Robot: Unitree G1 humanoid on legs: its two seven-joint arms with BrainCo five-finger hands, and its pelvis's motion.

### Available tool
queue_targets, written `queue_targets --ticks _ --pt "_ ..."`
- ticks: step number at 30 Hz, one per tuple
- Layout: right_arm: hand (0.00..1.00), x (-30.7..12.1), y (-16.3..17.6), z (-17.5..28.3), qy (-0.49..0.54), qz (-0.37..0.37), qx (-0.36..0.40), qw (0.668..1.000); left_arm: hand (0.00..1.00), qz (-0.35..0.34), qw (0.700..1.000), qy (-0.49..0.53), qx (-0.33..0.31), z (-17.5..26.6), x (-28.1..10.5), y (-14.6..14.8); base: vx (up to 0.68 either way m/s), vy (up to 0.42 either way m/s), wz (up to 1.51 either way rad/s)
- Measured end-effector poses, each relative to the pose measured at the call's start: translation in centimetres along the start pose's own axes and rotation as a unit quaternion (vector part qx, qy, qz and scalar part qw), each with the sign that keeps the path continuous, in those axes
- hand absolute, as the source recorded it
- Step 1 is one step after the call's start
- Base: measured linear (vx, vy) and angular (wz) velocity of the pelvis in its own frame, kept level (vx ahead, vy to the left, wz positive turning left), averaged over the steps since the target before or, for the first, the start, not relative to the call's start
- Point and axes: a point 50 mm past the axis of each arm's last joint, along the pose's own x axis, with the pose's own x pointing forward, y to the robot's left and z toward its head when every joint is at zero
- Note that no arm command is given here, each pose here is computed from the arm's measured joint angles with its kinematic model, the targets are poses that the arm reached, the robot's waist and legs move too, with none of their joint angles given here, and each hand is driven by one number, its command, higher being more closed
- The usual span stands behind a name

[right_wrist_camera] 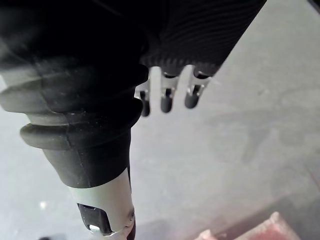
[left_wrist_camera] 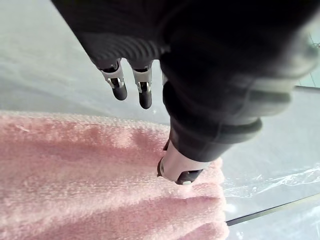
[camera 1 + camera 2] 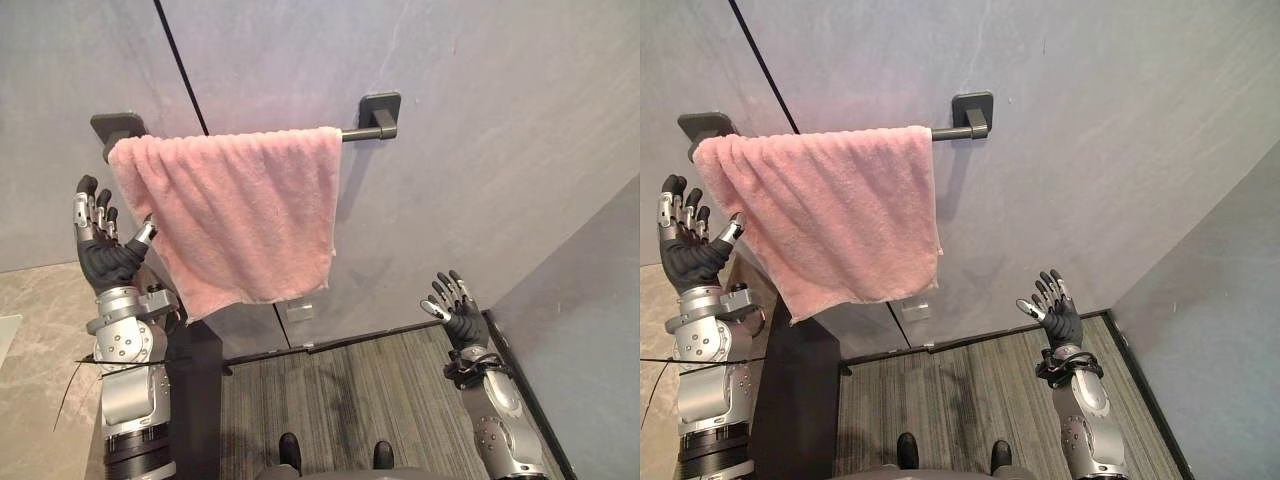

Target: Organize washtable

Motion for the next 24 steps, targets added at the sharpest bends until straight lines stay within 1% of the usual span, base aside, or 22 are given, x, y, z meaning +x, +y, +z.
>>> queue_targets --ticks 5,11,16,24 --pt "0.00 0.0 0.1 -0.1 0.001 0.001 -0.002 1.000 0.00 0.016 1.000 -0.004 0.005 0.2 0.1 0.8 0.00 0.000 0.01" --pt "0.00 0.0 0.3 -0.2 0.006 0.007 -0.017 1.000 0.00 0.013 1.000 0.001 0.007 0.0 -0.1 0.9 0.00 0.000 0.00" --pt "0.00 -0.2 0.3 -0.5 0.013 0.010 -0.018 1.000 0.00 -0.004 1.000 0.017 0.004 -0.6 -0.4 0.6 0.00 0.000 0.00" --pt "0.00 -0.5 0.3 -0.8 0.020 0.013 -0.017 1.000 0.00 -0.038 0.997 0.072 -0.013 -3.0 -0.9 -0.3 0.00 0.001 -0.04"
